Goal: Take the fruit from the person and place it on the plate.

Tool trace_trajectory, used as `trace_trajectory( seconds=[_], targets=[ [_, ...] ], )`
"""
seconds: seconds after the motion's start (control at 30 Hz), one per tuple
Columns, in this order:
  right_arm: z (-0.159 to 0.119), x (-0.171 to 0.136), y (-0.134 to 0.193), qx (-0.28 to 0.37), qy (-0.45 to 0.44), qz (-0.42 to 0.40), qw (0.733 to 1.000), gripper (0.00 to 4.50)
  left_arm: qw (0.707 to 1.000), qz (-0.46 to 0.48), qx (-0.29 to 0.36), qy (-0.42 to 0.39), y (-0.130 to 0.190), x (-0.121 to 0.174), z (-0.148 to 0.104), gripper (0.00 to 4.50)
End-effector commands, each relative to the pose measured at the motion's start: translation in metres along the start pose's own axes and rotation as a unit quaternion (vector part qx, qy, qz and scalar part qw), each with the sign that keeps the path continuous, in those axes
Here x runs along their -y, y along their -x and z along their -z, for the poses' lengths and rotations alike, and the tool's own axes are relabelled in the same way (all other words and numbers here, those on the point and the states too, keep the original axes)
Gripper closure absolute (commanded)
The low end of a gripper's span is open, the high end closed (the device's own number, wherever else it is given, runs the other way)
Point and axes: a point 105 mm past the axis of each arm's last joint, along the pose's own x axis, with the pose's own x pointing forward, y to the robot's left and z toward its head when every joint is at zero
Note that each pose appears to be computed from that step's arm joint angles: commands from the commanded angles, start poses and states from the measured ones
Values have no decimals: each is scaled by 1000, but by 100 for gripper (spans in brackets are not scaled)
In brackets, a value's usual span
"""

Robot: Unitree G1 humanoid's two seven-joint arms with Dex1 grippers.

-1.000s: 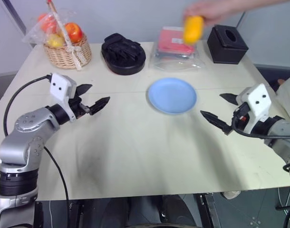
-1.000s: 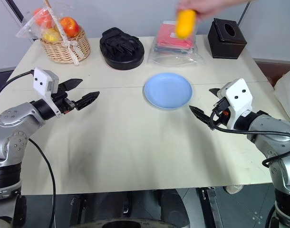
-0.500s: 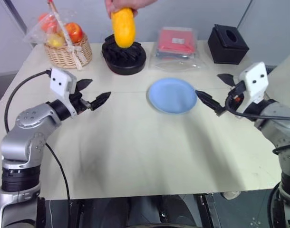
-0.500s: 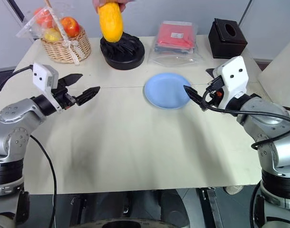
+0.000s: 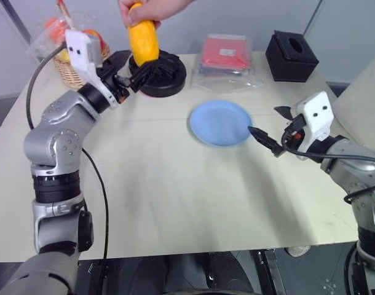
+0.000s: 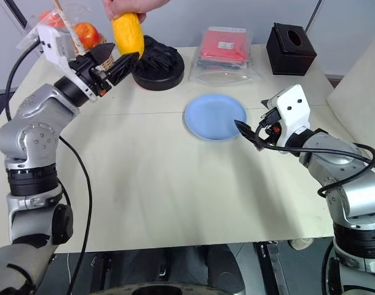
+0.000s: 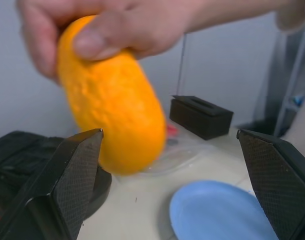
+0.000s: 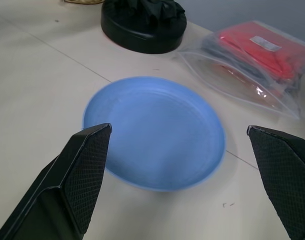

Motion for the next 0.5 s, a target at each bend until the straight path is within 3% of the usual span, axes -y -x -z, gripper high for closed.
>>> trace_trajectory(
  seconds=[0.03,0.5],
  targets=[
    [-15,2,5,27,21,10,999,6,999,-13,38,9,-3,-3,-18,0],
    [-16,4,9,25,27,21,999,6,998,-47,22,23,-26,-12,5,0]
  ],
)
